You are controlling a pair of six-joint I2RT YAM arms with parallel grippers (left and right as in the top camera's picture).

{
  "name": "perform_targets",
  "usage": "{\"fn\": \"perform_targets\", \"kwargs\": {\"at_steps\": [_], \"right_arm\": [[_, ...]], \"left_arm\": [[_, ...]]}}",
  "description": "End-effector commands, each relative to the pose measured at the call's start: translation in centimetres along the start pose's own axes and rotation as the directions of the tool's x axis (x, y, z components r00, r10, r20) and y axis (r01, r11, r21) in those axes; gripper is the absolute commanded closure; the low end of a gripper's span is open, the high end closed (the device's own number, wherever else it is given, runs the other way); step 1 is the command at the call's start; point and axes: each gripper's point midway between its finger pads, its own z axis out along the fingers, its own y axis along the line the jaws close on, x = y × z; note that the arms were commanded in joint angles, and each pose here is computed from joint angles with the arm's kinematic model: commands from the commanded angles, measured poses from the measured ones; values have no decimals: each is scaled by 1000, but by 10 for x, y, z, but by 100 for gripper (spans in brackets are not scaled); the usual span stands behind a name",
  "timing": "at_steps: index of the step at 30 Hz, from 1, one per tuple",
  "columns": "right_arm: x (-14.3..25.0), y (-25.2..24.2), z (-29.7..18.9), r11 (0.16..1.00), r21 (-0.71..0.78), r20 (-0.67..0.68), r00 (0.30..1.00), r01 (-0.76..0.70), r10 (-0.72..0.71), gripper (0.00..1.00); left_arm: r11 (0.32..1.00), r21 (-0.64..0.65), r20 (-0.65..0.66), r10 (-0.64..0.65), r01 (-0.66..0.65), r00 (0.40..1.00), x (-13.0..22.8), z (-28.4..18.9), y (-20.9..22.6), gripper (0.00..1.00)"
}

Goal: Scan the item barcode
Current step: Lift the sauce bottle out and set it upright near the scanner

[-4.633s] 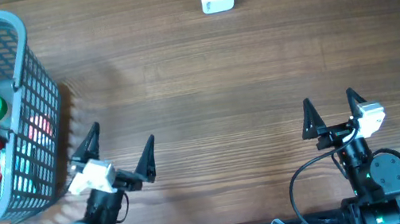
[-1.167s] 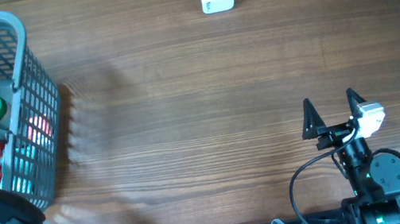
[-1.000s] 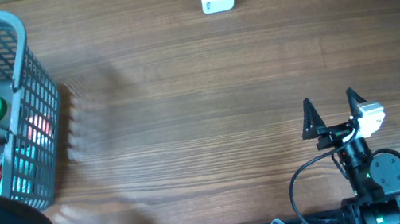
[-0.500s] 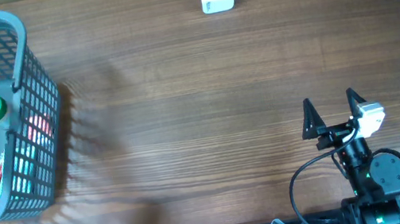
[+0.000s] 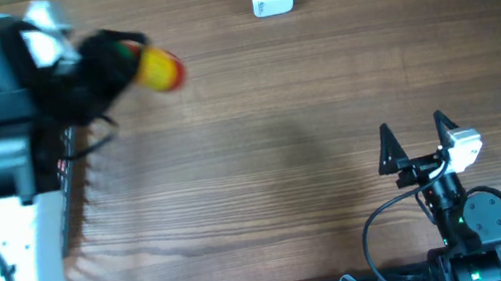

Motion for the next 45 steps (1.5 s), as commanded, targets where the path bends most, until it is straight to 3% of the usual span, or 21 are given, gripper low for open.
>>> {"fn": "perform_targets", "kwargs": {"at_steps": [1, 6, 12, 20, 25, 30, 35, 40, 45], "right_arm": [[-2, -1, 0, 1000, 7, 10, 1000, 13, -13, 0], [-2, -1, 0, 1000, 7, 10, 1000, 13, -13, 0], [-2, -1, 0, 1000, 7, 10, 1000, 13, -13, 0], [-2, -1, 0, 1000, 7, 10, 1000, 13, -13, 0], [-2, -1, 0, 1000, 7, 10, 1000, 13, -13, 0], [-2, -1, 0, 1000, 7, 10, 1000, 13, -13, 0], [-2, -1, 0, 1000, 7, 10, 1000, 13, -13, 0], [-2, -1, 0, 1000, 7, 10, 1000, 13, -13, 0], [-2, -1, 0, 1000, 7, 10, 1000, 13, -13, 0]], "left_arm": [[953, -169, -28, 249, -250, 968, 22, 30, -3, 70], [883, -238, -188, 368, -406, 911, 71, 82, -7, 75], [792, -182, -371, 494, -583, 787, 127, 156, -8, 71], [736, -139, -477, 536, -663, 696, 180, 230, 6, 78], [757, -77, -482, 541, -649, 689, 196, 249, -1, 78], [823, -59, -430, 489, -565, 759, 193, 256, -19, 79], [832, -31, -410, 494, -553, 766, 193, 259, -27, 71], [833, -38, -429, 486, -553, 762, 198, 260, -19, 72], [884, -78, -436, 386, -461, 813, 206, 264, -12, 72]]}}
